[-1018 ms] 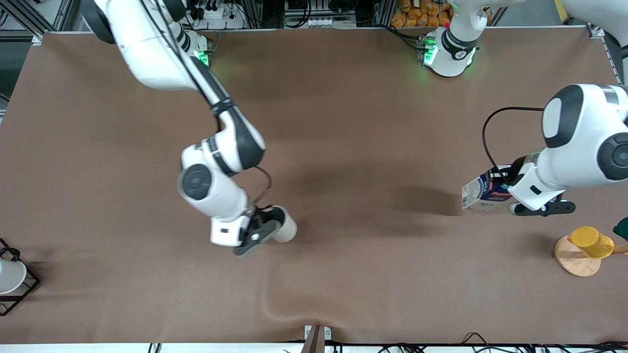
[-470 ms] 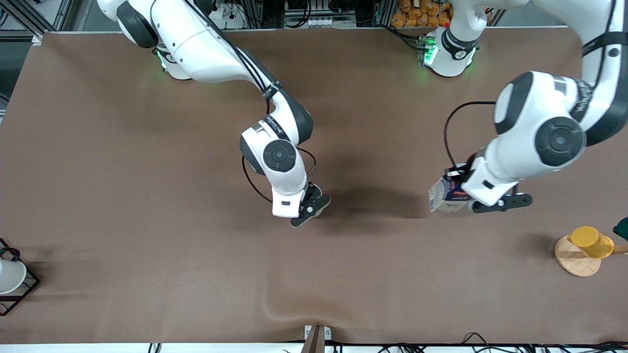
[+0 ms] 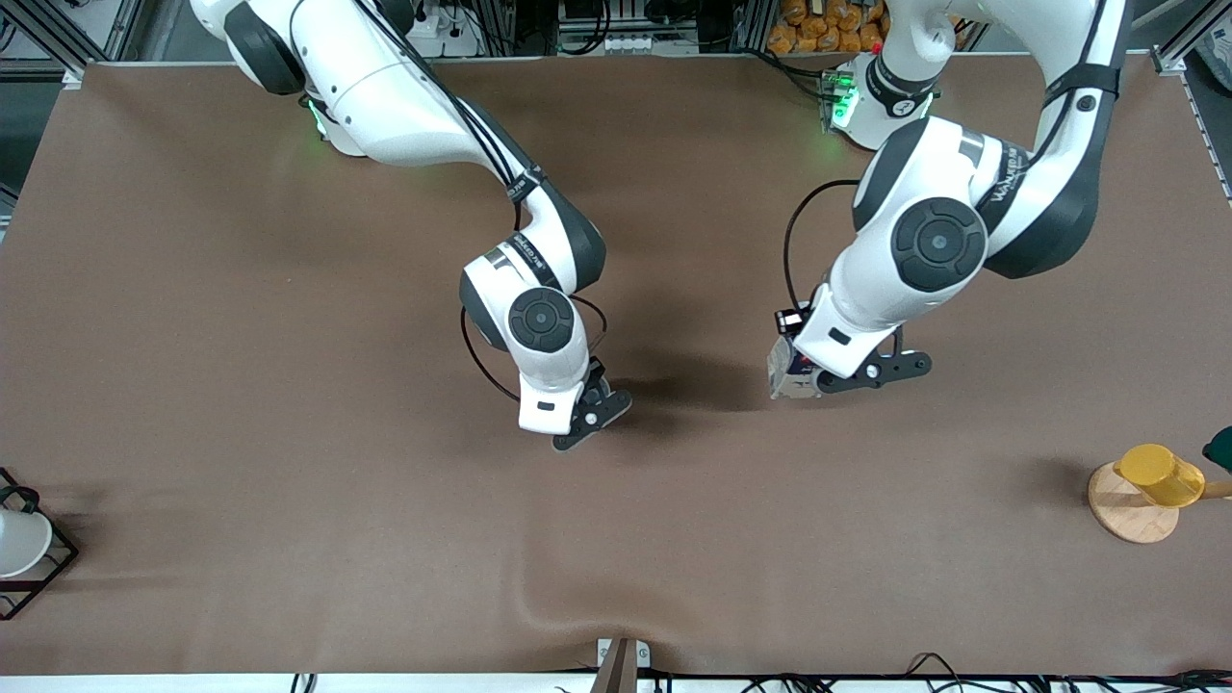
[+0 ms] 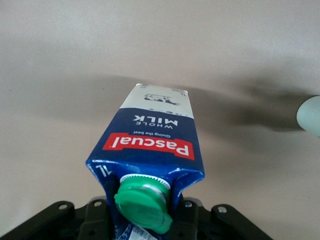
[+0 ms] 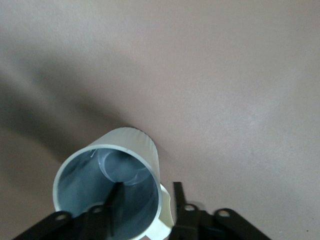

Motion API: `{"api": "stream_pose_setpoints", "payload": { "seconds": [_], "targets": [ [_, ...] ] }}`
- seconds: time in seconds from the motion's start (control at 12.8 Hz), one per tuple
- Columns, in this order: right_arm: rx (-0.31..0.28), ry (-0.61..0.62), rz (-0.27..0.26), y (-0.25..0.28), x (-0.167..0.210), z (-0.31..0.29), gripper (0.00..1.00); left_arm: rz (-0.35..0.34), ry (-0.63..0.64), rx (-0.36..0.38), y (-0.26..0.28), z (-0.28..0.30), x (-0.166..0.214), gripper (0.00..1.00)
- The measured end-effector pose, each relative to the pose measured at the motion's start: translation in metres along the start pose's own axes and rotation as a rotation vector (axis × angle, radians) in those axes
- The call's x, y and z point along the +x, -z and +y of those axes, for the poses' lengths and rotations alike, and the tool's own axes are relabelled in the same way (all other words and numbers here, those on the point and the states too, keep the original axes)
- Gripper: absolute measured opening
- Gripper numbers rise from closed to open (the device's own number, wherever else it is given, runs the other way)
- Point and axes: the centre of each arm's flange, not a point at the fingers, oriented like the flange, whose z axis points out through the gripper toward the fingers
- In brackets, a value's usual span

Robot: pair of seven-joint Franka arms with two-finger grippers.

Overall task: Place milk next to cup
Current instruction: 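Carry the mug centrally with the right gripper while the left gripper lifts the carton, then release the mug with the right gripper while the left gripper carries the carton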

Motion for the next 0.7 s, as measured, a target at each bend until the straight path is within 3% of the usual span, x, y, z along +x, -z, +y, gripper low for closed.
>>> {"api": "stream_pose_setpoints", "payload": {
  "seconds": [0.31, 0.55, 0.7],
  "targets": [
    [-0.014, -0.105, -0.009, 0.062, -0.005, 0.071, 0.98, -0.004, 0.004, -0.009, 0.001, 0.0, 0.001, 0.36],
    [-0.018, -0.27, -0.033, 0.136, -0.049, 0.205, 1.0, -0.048, 0.018, -0.081, 0.004, 0.014, -0.009, 0.36],
    [-0.014, -0.352, -0.056, 0.148, -0.088, 0.284, 1.0, -0.05, 0.05, -0.091, 0.009, 0.045, -0.032, 0.36]
  ]
}}
